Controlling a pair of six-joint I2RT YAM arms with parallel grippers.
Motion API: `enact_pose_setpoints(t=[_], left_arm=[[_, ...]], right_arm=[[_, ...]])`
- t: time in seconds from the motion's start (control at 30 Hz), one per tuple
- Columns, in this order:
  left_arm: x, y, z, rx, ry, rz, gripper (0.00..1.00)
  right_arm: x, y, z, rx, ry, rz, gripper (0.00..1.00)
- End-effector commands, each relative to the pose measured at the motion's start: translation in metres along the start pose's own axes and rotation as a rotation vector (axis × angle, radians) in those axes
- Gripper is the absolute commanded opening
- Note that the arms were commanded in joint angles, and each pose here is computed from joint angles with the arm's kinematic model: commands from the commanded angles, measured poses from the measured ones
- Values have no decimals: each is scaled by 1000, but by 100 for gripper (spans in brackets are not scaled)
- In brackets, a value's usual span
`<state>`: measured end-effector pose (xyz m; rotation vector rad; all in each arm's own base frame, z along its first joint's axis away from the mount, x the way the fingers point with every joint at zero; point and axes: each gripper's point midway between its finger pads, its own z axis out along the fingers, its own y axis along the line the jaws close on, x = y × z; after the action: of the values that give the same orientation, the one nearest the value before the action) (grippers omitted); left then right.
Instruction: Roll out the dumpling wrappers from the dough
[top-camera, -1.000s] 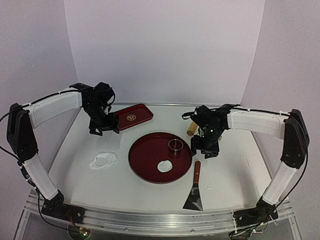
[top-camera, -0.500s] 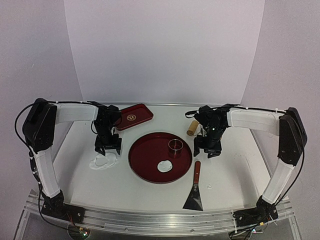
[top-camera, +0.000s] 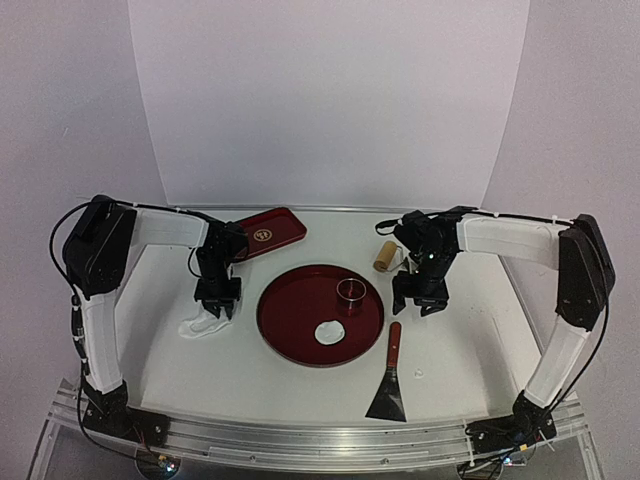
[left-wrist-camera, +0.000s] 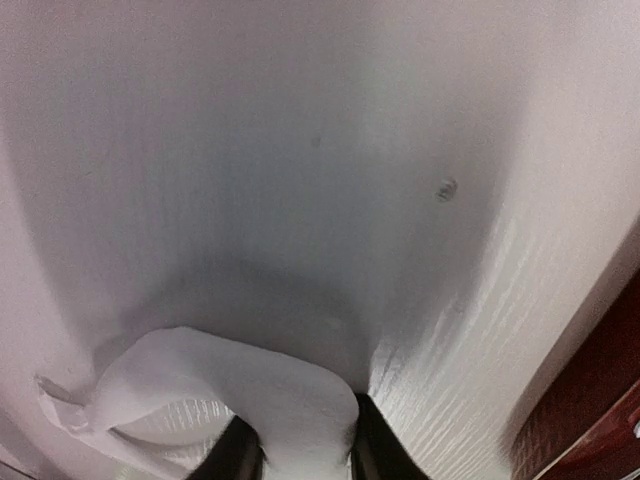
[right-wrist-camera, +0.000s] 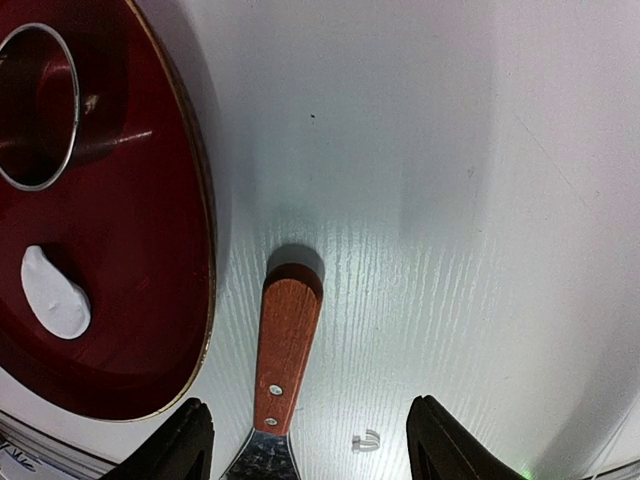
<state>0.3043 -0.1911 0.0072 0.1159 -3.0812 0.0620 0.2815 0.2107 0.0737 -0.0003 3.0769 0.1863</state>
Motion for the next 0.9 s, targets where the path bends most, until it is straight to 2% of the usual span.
enact_pose_setpoints(t=[0.0,0.07,0.17,0.3,0.4,0.67,0.87], left_arm=[[-12,2,6,-37,-18,5,4],[-17,0,-9,-43,-42,15,0],[-33,-10,-58,-22,-138,47,0],[-48,-61,-143,202,-301,157,0],[-52,-96,-176,357,-342,227,0],[-44,-172,-189,559,-344,415,0],[-52,-202,-175,674,-314,427,0]], right_arm=[[-3,-3,0,17,22,-21,67],[-4,-4,0,18,22,-20,67],[-7,-6,-1,21,15,-17,67],[-12,-8,-1,24,9,-12,67],[-14,-8,0,24,13,-12,67],[-16,-10,-1,28,6,-7,67],[-15,-13,-3,32,3,1,67]])
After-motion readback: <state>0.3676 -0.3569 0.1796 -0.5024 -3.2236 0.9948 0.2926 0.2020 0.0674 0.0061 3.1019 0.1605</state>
